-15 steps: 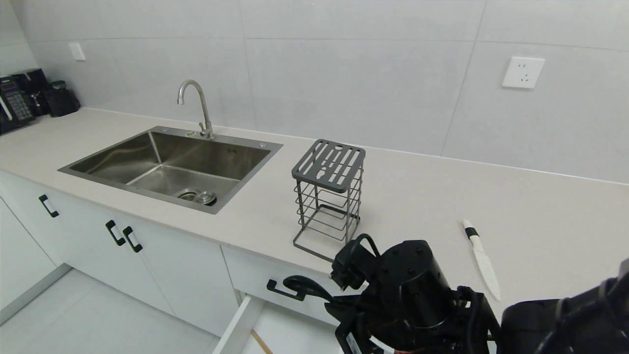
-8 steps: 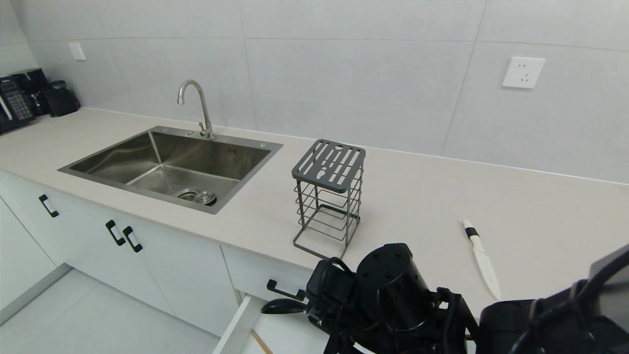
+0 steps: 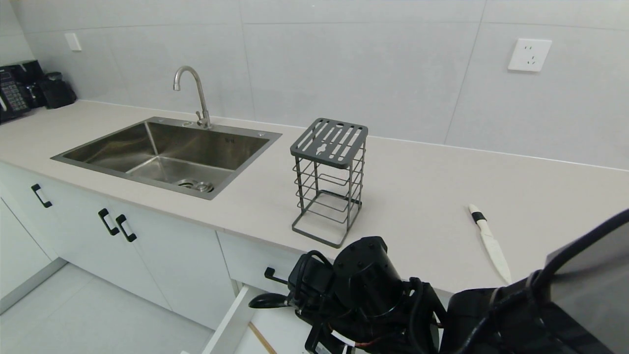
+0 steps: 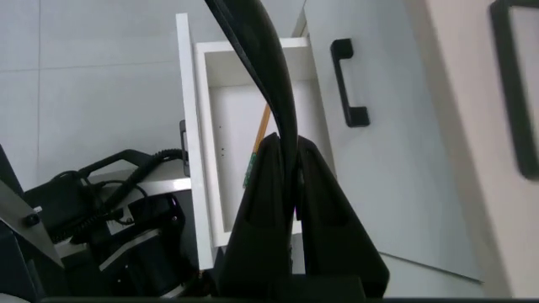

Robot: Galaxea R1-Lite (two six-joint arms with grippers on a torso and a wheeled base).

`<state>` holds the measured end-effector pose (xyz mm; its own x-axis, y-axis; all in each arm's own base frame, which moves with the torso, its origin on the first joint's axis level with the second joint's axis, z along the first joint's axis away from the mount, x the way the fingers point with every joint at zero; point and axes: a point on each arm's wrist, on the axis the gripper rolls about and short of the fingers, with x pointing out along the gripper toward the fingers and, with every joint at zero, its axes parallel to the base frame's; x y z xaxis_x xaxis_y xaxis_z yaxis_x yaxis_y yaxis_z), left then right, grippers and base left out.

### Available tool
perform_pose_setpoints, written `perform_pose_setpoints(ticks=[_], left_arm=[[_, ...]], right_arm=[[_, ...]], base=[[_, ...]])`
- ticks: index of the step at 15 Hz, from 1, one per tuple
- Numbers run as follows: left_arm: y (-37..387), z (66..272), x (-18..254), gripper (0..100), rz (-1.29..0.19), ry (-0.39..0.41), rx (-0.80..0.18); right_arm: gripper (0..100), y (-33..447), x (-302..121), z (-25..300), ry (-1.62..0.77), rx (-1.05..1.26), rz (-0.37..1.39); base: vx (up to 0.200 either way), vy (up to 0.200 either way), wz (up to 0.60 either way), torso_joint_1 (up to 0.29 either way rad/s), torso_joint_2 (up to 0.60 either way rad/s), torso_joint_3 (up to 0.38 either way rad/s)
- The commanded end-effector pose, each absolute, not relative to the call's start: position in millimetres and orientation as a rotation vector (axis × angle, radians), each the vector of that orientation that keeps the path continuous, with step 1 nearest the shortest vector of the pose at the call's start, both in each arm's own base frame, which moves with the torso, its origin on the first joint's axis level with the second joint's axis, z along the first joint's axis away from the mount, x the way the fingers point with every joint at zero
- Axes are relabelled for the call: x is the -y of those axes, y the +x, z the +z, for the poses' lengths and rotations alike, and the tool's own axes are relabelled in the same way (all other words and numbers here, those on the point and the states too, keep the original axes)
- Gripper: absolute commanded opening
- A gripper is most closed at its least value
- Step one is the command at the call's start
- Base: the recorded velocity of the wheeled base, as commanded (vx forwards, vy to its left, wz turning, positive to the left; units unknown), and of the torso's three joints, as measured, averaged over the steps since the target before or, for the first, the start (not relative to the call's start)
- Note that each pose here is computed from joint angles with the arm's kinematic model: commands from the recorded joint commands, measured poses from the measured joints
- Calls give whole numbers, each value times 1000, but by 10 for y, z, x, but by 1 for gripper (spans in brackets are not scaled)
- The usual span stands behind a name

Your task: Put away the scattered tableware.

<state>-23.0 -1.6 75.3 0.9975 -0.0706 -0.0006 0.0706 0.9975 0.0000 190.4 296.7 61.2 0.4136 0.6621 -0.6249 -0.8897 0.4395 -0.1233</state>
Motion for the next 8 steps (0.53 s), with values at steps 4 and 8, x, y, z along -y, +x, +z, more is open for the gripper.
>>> perform_pose_setpoints(ticks=[4,8], left_arm=[[-229,753,16,100,-71,0,-2],[-229,753,16,100,-71,0,-2]], right_arm=[[0,1932,-3013,548,-481,-554,1043],[0,1988,-3106,527,-480,-563,1057]], base=[[0,0,0,-224,441,220],[0,0,0,-211,409,200]])
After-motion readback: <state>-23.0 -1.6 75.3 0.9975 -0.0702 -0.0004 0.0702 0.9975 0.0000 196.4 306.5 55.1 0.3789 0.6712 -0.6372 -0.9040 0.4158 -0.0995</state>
